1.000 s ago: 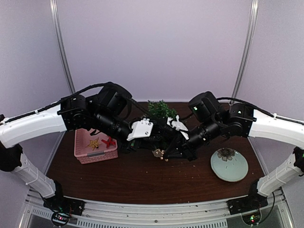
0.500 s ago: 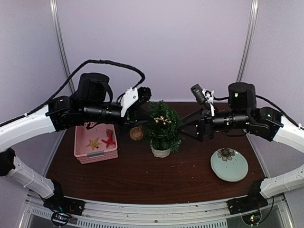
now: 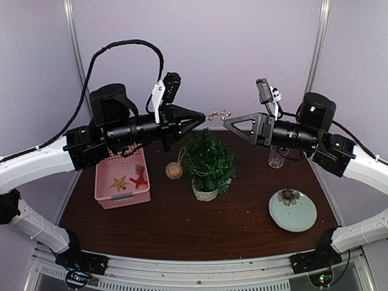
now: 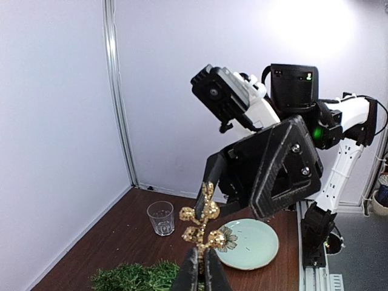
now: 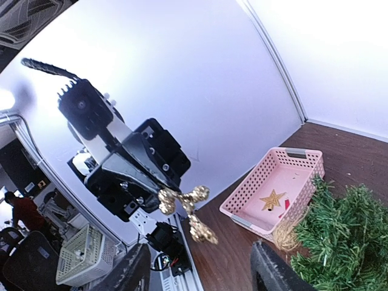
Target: Decorate the small christmas tree
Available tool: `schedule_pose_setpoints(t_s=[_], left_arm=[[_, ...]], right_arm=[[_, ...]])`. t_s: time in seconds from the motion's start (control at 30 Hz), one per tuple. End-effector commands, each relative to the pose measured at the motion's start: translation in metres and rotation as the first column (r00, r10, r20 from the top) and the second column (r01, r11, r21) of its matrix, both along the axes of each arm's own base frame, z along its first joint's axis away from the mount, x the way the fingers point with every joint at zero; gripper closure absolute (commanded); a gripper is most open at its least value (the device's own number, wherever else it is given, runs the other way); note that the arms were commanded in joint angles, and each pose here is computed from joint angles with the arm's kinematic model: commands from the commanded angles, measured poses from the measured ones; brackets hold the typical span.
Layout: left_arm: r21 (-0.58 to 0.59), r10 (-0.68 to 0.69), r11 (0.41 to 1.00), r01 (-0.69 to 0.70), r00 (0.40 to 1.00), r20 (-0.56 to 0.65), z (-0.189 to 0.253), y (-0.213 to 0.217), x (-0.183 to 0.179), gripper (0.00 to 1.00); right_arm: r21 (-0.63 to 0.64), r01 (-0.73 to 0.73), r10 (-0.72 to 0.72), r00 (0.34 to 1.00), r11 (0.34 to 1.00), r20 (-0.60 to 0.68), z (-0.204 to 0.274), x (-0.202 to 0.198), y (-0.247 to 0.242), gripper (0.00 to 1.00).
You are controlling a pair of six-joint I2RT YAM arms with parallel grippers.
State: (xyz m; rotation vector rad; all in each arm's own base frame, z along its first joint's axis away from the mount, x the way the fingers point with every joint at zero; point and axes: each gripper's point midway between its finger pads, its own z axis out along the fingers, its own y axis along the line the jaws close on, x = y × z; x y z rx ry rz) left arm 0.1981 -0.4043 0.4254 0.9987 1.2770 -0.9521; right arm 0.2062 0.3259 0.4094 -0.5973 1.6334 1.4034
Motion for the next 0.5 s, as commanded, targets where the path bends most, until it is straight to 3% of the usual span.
schedule_pose_setpoints(t_s=[0.0, 0.27, 0.47], left_arm=[[-0.097, -0.022, 0.995, 0.021, 1.0, -0.012, 0.017, -0.004, 0.0, 1.0], [-0.097, -0.036, 0.995, 0.034, 0.999, -0.015, 0.015, -0.005, -0.003, 1.0], [-0.085, -0.042, 0.996, 0.04, 0.999, -0.02, 0.011, -0.007, -0.003, 1.0]], right_arm=[[0.12, -0.049, 0.041, 0.997, 0.992, 0.061, 0.043, -0.006, 0.001, 0.45], [0.16, -0.042, 0.031, 0.997, 0.986, 0.069, 0.054, -0.001, 0.001, 0.61], [0.165, -0.049, 0.038, 0.997, 0.985, 0.068, 0.054, 0.0, 0.003, 0.82]])
